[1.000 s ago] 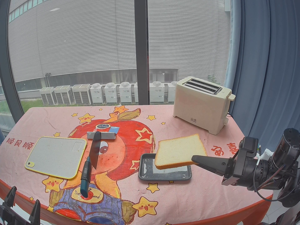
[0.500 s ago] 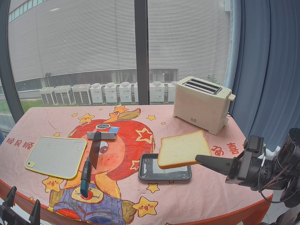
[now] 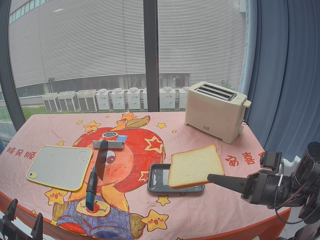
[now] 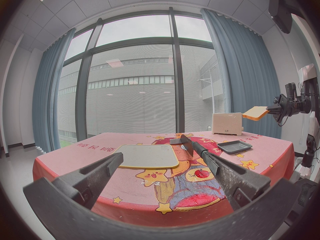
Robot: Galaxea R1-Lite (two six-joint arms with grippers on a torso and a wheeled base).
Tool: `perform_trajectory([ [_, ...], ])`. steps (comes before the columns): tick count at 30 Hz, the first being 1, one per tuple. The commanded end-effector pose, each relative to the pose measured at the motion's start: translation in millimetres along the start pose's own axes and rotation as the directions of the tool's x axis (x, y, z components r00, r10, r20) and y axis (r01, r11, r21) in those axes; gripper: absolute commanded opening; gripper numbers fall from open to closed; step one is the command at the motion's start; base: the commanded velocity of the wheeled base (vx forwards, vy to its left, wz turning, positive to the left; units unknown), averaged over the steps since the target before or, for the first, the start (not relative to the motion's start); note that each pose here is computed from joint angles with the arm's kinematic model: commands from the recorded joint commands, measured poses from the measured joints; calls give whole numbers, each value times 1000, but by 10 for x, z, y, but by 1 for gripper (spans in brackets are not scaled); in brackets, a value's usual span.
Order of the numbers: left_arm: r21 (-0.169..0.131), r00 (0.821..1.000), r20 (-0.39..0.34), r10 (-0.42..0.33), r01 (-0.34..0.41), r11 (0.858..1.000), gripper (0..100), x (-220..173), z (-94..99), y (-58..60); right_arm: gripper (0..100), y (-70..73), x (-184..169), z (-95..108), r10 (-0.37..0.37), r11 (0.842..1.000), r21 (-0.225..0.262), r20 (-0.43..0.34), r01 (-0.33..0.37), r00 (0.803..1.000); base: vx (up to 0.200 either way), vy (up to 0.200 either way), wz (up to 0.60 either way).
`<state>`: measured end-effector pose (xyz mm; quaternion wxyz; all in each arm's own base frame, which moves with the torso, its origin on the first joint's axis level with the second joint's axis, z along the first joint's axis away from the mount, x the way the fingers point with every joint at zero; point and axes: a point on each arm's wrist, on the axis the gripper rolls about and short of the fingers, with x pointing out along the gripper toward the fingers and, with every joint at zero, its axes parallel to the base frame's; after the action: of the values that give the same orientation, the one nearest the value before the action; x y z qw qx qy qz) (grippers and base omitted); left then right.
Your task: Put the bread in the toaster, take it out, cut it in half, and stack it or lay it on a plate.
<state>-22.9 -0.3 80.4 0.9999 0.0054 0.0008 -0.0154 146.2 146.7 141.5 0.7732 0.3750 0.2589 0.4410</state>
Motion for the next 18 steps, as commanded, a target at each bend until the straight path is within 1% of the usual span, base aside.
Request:
perform_trajectory([
  [1,0,1000,-1,0,0,1000,100,1,-53,-1,0,13,-9,-30,5,1000,-15,-12,-5,1000,0,0,0],
  [2,0,1000,-1,0,0,1000,100,1,-53,-1,0,15,-11,-30,5,1000,-29,-12,-5,1000,0,0,0],
  [3,0,1000,-1,0,0,1000,100,1,-53,-1,0,15,-11,-30,5,1000,-29,-12,-5,1000,0,0,0],
  [5,0,1000,-1,0,0,1000,100,1,-53,-1,0,-7,-25,-52,-5,997,-75,-20,4,1000,0,0,0],
  [8,0,1000,-1,0,0,1000,100,1,-53,-1,0,-34,-32,-74,-18,994,-104,-28,15,999,0,0,0],
  [13,0,1000,-1,0,0,1000,100,1,-53,-1,0,-13,-41,-59,-5,994,-109,-18,3,1000,0,0,0],
  [18,0,1000,-1,0,0,1000,100,1,-53,-1,0,-35,-22,-77,-13,995,-104,-30,10,999,0,0,0],
])
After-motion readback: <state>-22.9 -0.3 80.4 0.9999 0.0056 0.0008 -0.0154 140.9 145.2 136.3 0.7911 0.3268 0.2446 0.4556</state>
